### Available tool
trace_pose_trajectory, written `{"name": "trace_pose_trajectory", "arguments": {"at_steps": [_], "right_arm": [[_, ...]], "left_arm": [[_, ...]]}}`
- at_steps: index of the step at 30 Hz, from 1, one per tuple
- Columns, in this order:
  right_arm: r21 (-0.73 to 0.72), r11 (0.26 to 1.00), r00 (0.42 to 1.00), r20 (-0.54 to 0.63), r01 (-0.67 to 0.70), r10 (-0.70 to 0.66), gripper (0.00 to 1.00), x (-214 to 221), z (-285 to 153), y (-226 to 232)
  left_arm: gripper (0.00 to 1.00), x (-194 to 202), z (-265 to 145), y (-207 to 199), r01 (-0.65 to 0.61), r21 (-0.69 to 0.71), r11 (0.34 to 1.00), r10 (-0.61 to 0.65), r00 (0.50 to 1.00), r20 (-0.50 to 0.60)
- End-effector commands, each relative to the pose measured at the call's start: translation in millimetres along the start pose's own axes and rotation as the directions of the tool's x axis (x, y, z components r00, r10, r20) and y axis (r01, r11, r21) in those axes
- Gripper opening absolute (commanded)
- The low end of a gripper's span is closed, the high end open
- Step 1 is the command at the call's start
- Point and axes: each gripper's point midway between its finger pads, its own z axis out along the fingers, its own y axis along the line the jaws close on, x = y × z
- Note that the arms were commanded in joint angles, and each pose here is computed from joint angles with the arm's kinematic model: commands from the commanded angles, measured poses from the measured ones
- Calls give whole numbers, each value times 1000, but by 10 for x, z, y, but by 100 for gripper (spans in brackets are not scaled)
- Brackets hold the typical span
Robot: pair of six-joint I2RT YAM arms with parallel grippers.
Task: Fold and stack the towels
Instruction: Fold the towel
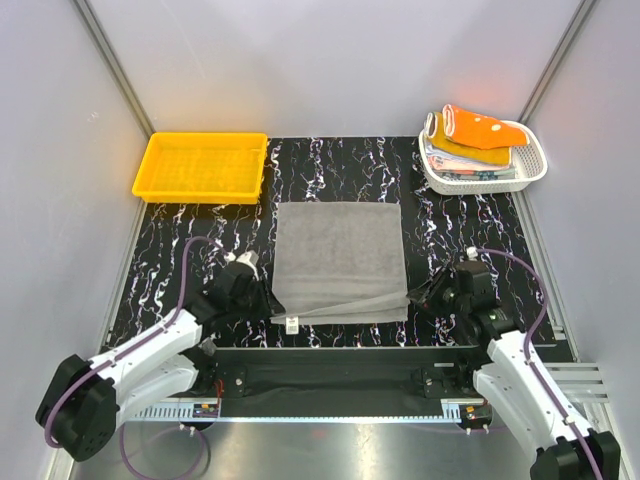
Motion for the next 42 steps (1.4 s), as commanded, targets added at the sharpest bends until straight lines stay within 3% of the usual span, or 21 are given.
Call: {"name": "trace_pose_trajectory", "arguments": {"at_steps": [1, 9, 18, 24, 25, 27, 28, 29, 31, 32, 33, 34, 36, 42], "right_arm": [[-15, 1000, 999, 27, -20, 20, 37, -66, -17, 72], [60, 995, 993, 90, 77, -82, 37, -590, 223, 326], [61, 996, 997, 38, 61, -64, 35, -535, 436, 298], [112, 985, 986, 88, 129, -139, 40, -1003, 596, 565], [121, 981, 983, 86, 151, -162, 40, -1092, 643, 623], [164, 965, 973, 67, 206, -219, 41, -1360, 813, 735], [147, 964, 966, 103, 221, -237, 41, -1584, 840, 945], [180, 952, 964, 52, 250, -263, 42, -1584, 1032, 856], [185, 946, 956, 68, 267, -284, 41, -1842, 1144, 1042], [218, 931, 954, 4, 293, -301, 41, -1795, 1343, 912], [225, 928, 953, -8, 297, -303, 40, -1837, 1416, 920], [210, 928, 949, 12, 306, -316, 40, -1979, 1464, 1059], [237, 915, 944, -44, 327, -326, 38, -1960, 1688, 948], [336, 861, 922, -86, 383, -376, 38, -2112, 2057, 718]], "left_arm": [[31, -55, -28, -85, 7, 33, 999, -8, 1000, 30], [30, 43, 57, -41, -8, 9, 1000, 8, 1000, -17], [31, 77, 21, 36, 9, -8, 1000, -9, 1000, -2], [36, -754, -185, -558, -79, -24, 997, 81, 985, 150], [37, -1105, -285, -747, -81, -24, 996, 85, 969, 230], [38, -1387, -136, -673, -89, -121, 989, 116, 964, 241], [40, -1686, -175, -753, -78, -132, 988, 114, 948, 297], [43, -1772, 33, -622, -89, -197, 976, 140, 955, 263], [42, -2146, 143, -644, -90, -219, 972, 150, 950, 272], [40, -2251, 230, -600, -119, -247, 962, 183, 949, 258], [40, -2241, 499, -413, -125, -304, 945, 188, 964, 187], [40, -2468, 523, -482, -135, -293, 947, 201, 957, 209], [40, -2526, 822, -246, -170, -354, 920, 230, 964, 135], [41, -2891, 1127, 35, -195, -479, 856, 273, 957, 99]]}}
